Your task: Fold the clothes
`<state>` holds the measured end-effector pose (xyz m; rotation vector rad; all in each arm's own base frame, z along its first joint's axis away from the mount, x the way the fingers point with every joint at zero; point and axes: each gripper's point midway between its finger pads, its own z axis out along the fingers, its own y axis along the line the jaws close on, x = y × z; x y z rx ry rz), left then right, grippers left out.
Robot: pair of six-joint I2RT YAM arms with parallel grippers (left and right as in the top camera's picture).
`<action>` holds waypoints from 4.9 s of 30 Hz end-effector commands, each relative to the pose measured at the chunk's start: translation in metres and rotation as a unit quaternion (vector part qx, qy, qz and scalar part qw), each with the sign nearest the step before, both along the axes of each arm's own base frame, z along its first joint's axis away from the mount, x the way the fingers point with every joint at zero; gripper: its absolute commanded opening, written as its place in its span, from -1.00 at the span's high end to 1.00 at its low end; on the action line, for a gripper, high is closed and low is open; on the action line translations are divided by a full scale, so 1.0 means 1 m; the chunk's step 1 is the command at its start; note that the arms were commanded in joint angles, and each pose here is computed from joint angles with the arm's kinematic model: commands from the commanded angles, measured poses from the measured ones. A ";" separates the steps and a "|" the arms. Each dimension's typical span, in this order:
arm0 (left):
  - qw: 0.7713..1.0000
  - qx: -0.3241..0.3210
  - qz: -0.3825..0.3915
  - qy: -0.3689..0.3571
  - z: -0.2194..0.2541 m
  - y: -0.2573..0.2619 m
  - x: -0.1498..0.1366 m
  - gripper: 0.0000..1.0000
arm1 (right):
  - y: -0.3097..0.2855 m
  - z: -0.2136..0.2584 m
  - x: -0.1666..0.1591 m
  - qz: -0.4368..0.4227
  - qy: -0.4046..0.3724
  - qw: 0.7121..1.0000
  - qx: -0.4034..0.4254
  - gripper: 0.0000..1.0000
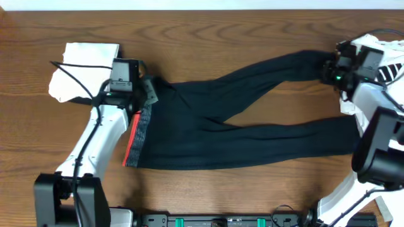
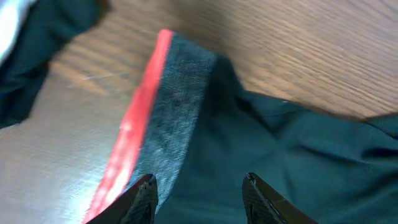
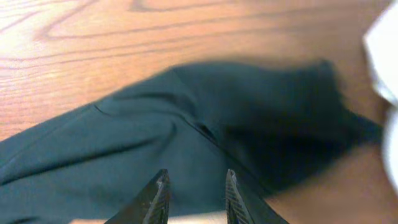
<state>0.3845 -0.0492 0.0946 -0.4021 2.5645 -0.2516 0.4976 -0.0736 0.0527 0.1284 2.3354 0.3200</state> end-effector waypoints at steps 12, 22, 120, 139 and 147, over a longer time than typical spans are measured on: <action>0.998 0.031 -0.027 0.052 -0.047 -0.007 -0.001 0.07 | 0.004 -0.009 0.024 -0.020 -0.019 0.991 -0.130 0.67; 0.998 0.033 -0.026 0.050 -0.061 -0.007 0.008 0.07 | 0.003 -0.049 0.028 -0.010 -0.007 0.991 -0.135 0.80; 0.997 0.078 -0.004 -0.027 -0.016 0.023 0.027 0.05 | -0.026 -0.038 -0.110 -0.121 0.255 0.955 -0.090 0.97; 0.997 0.079 -0.005 -0.014 -0.019 0.024 0.022 0.05 | -0.069 -0.030 -0.048 -0.165 0.123 0.971 -0.121 0.65; 0.997 0.060 0.020 -0.053 0.036 0.026 0.002 0.04 | -0.088 0.035 -0.074 -0.202 0.106 0.967 -0.116 0.38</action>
